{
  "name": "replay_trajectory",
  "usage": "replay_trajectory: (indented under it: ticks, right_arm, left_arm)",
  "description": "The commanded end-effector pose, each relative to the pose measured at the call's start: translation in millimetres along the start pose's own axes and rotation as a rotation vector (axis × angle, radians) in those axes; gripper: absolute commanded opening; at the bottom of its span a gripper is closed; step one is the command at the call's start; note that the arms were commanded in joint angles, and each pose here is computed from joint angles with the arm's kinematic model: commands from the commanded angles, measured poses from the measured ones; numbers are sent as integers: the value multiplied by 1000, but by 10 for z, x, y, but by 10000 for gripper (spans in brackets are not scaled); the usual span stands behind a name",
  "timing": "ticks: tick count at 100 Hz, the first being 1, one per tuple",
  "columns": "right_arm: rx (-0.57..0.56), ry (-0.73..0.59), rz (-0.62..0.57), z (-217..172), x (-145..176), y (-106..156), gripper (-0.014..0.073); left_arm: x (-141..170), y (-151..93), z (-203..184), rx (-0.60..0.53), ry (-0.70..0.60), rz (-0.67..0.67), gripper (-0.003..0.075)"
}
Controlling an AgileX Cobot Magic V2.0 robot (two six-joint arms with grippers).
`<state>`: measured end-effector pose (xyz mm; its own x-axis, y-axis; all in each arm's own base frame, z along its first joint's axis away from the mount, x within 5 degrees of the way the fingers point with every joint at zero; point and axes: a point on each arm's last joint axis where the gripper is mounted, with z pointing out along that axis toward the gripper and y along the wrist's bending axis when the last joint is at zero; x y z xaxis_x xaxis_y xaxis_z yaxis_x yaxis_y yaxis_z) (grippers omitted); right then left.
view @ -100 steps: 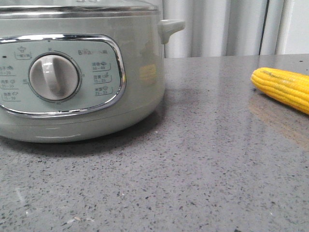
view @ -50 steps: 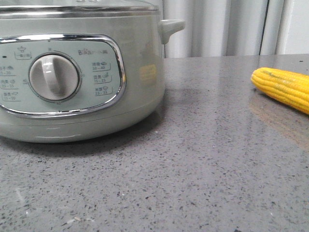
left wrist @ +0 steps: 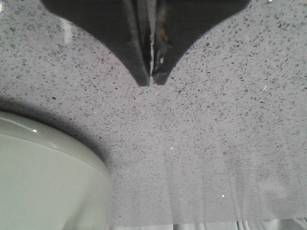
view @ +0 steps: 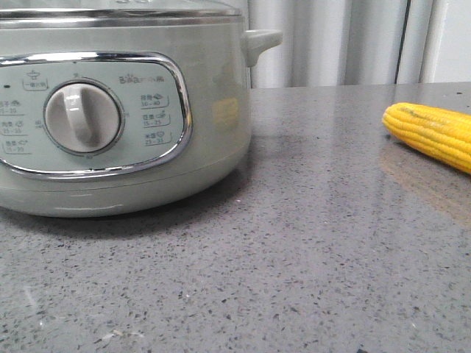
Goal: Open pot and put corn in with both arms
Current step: 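Move the left gripper over the glass lid and close on its gold knob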
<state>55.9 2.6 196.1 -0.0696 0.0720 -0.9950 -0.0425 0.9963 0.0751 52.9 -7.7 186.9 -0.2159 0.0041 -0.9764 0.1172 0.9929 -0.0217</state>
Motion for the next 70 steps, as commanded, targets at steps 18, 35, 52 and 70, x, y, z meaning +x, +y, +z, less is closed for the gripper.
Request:
replay_trajectory:
  ticks: [18,35,52,70]
  right_arm:
    - [-12,-222,-9,-29,-148,10,-65]
    - [-17,-275,-3,-40,-194,14,-65]
    - [-21,-281,145,-44,-211,-1,-65]
    - [-31,-369,300,-101,-395,-15,-65]
  left_arm:
    - [23,9,8,-8,-60,12,-20]
    - [-87,-3,-5,18,-181,-130,-20]
    - [-233,37,-46,27,-352,-368,-20]
    - [-397,145,-131,2,-538,-628,-20]
